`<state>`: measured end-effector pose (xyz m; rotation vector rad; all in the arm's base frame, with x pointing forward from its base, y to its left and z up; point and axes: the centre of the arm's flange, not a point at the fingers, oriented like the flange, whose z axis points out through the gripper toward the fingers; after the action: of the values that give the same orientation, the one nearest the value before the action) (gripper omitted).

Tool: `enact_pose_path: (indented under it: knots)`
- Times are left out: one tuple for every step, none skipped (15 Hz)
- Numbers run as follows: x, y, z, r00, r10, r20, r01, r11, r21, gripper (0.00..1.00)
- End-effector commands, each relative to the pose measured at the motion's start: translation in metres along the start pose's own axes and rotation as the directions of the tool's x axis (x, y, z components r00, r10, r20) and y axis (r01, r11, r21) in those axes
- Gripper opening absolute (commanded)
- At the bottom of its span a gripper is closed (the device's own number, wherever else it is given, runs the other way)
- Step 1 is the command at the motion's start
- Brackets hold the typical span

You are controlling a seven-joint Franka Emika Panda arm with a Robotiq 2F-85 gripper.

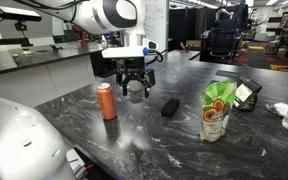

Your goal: Remove the marker from the mug

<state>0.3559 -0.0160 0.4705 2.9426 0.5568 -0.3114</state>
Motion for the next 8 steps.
enact_pose_path:
  knots:
    - [0.023,-0.004,-0.008,0.994,-0.094,-0.064,0.085,0.988,-0.13,1.0]
    - [0.027,-0.003,-0.011,0.99,-0.107,-0.096,0.091,0.983,-0.159,1.0]
    - [0.031,0.0,-0.014,0.983,-0.125,-0.137,0.102,0.98,-0.168,1.0]
    - [0.034,0.004,-0.017,0.975,-0.14,-0.173,0.11,0.979,-0.173,1.0]
    - [0.037,0.007,-0.019,0.966,-0.158,-0.206,0.125,0.978,-0.164,1.0]
    - [0.04,0.011,-0.021,0.956,-0.179,-0.232,0.147,0.978,-0.148,1.0]
    - [0.042,0.015,-0.023,0.94,-0.219,-0.262,0.19,0.973,-0.133,1.0]
    - [0.046,0.019,-0.023,0.924,-0.255,-0.285,0.229,0.966,-0.124,1.0]
